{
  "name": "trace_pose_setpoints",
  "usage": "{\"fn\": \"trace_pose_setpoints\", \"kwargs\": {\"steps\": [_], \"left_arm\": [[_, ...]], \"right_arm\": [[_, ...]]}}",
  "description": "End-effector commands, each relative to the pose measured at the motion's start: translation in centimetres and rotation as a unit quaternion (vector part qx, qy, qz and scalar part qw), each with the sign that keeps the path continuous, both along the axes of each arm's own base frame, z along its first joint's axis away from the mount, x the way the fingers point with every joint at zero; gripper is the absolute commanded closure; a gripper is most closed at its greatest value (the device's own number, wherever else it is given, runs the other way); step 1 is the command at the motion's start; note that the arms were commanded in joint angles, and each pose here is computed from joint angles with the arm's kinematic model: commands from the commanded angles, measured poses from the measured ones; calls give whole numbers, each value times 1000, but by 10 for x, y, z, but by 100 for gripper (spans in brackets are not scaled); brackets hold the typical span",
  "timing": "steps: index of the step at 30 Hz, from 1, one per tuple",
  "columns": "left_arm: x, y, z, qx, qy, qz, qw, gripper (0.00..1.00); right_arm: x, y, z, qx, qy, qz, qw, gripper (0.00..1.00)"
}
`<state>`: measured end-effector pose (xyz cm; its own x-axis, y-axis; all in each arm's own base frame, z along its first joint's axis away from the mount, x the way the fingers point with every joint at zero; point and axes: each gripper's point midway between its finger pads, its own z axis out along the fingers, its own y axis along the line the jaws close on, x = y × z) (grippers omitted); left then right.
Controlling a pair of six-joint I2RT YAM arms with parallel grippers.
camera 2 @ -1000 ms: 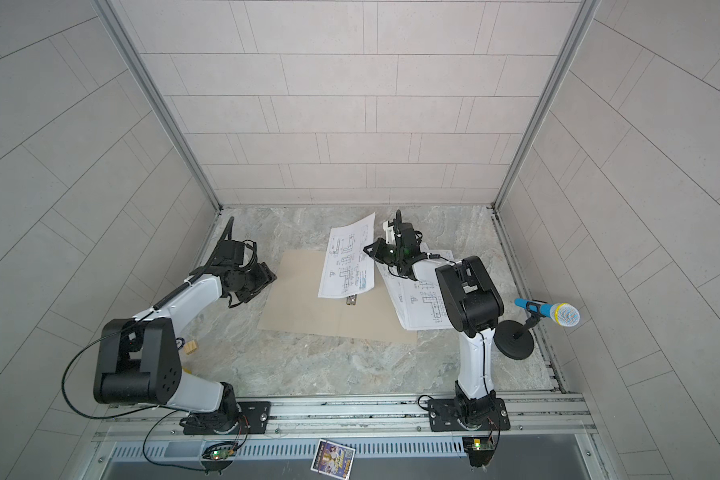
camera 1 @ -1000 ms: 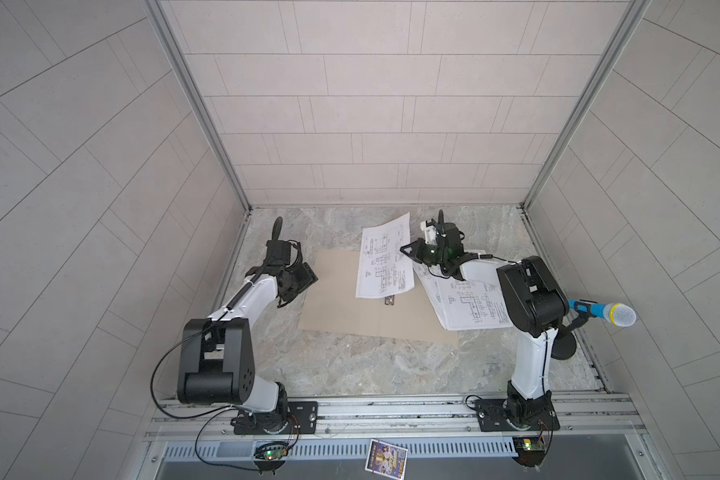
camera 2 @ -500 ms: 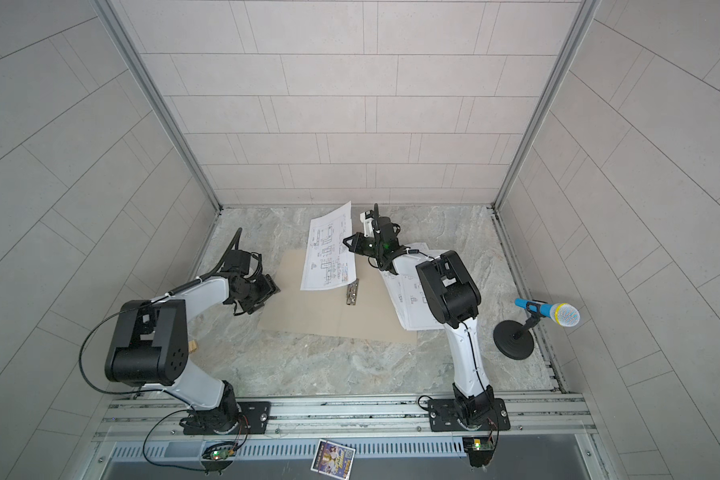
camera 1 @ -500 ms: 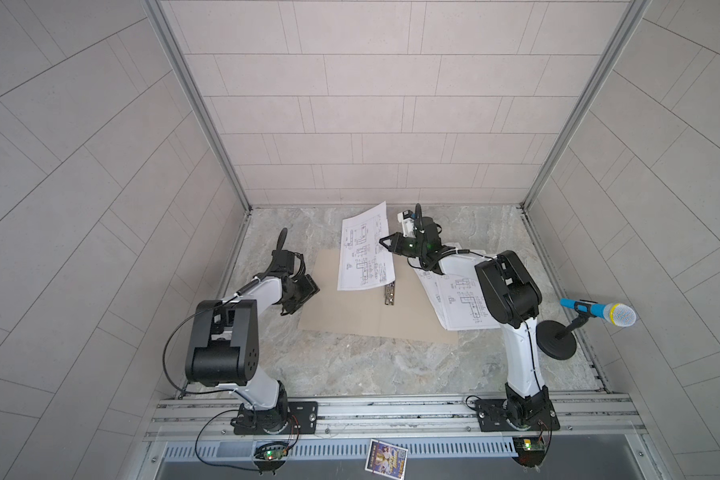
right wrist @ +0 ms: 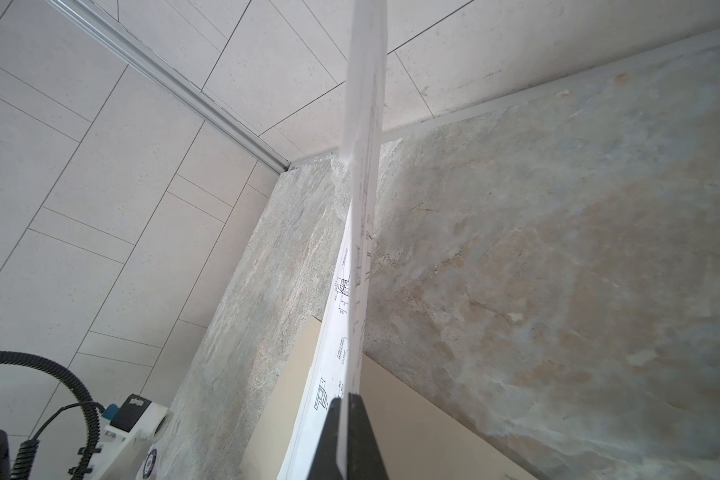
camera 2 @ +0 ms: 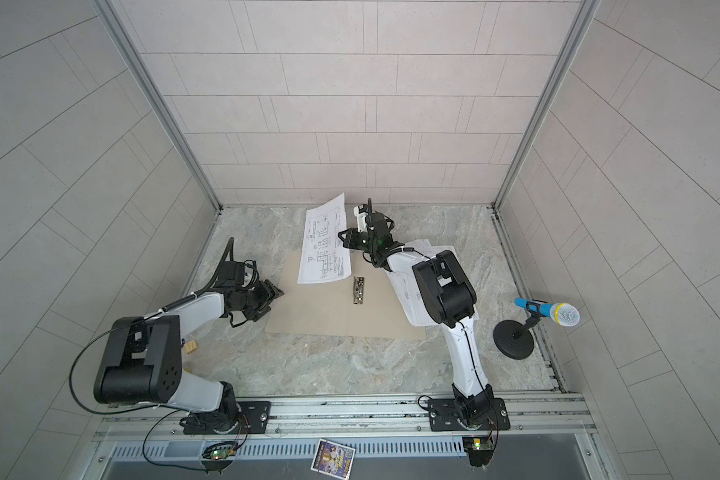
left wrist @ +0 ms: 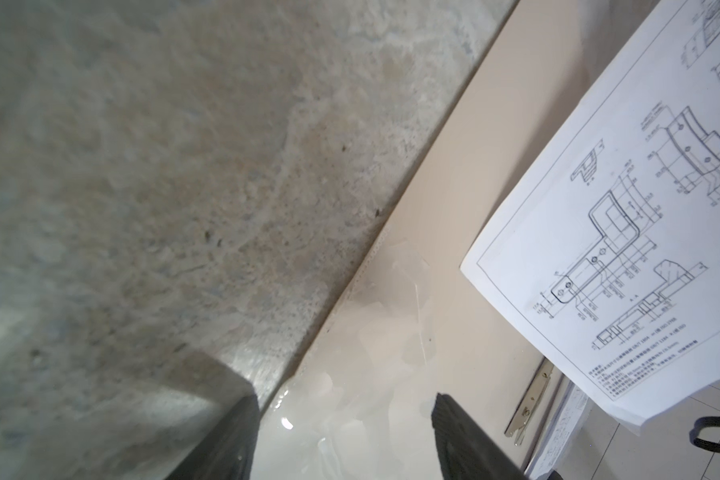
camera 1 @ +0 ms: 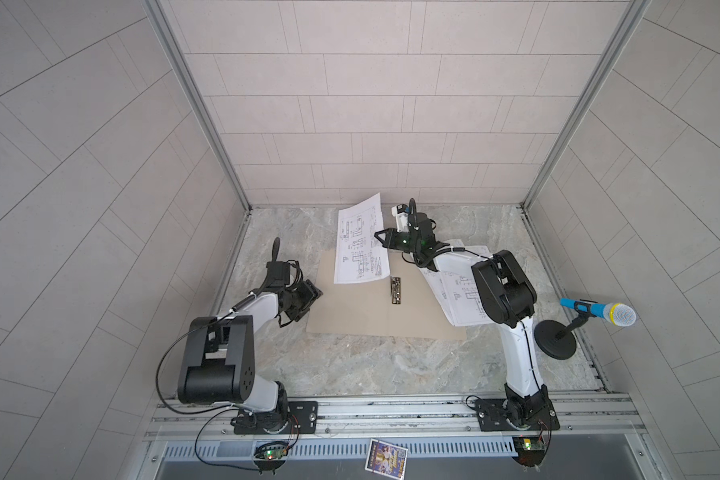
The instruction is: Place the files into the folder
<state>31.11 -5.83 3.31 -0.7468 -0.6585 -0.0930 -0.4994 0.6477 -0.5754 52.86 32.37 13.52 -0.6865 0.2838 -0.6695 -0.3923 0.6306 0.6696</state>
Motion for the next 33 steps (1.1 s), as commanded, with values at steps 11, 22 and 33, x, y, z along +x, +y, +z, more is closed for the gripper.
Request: {"fn": "trace_pose_setpoints", "kwargs": {"steps": [11,22,33], "left_arm": [[-14,-8,14,-43,-10,19,999,27],[-7,-15,13,-81,-16,21,996,27],[-14,-1,8,-79,-7,48,996,27]], "right_arm": [[-8,34,-6,-30,-18,51,998,100],[-13,48,-8,-34,-38,87,995,100],[-15,59,-7,-25,-49,122,991,100]]}}
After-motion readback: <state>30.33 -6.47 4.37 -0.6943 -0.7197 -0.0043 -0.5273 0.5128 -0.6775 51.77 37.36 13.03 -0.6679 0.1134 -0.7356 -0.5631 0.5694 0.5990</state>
